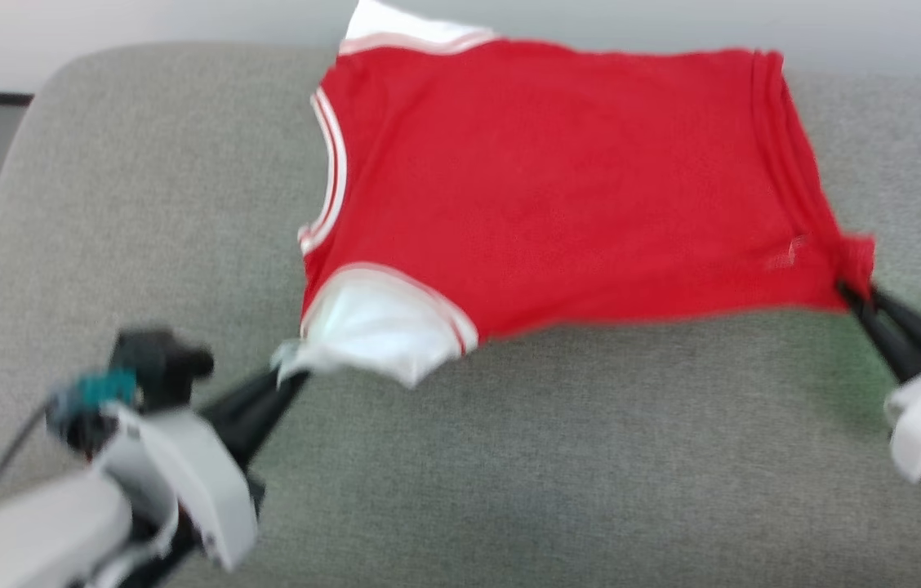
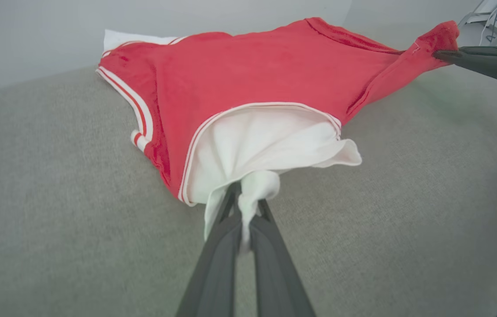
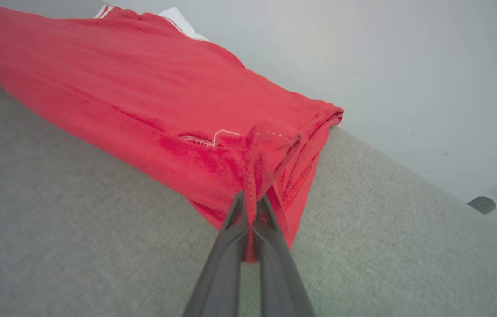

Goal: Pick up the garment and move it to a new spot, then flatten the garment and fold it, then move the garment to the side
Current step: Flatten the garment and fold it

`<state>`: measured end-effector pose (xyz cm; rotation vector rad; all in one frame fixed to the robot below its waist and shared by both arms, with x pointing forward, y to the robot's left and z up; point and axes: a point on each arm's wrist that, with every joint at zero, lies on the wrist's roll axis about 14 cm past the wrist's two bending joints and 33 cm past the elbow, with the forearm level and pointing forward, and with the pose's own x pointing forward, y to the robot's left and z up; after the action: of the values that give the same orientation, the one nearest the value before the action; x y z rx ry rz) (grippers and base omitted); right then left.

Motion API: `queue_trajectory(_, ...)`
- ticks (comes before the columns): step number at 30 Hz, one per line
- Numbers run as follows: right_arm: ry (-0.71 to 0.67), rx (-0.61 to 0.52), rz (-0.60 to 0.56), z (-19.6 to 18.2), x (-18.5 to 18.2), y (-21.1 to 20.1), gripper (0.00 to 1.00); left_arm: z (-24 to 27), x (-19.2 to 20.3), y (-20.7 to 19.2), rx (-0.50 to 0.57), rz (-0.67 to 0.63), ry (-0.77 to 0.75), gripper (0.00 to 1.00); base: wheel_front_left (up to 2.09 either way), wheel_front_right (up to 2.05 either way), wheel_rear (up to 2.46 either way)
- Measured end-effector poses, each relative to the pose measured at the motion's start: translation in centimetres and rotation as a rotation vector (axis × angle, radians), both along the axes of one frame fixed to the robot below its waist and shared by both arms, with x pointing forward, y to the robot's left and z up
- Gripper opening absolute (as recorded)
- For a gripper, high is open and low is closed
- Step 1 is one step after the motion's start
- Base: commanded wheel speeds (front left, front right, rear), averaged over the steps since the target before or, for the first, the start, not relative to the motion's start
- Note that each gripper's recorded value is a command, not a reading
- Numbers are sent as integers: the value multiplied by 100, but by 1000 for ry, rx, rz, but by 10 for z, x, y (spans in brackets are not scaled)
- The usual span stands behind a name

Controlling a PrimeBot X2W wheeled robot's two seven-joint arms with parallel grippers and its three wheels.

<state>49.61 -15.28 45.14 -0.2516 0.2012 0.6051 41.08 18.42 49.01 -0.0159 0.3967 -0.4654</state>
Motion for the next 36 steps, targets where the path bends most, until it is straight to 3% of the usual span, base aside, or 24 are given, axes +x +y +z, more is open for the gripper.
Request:
queue_trajectory(13, 89, -10, -5, -31, -90, -19, 0, -50, -104, 2, -104, 227, 292, 0, 0, 0, 0)
queue_trajectory(20, 151, 18, -29, -48, -128, -18, 0, -61, -130, -5, -161, 306, 371, 0, 0, 0, 0)
queue_trajectory(27, 145, 76, -66, -43, -140, -14, 0, -52, -120, 7, -110, 310, 308, 0, 0, 0, 0)
queue_trajectory(36, 83, 132, -117, -23, -131, -18, 0, -11, -64, 23, 44, 192, 107, 0, 0, 0, 0)
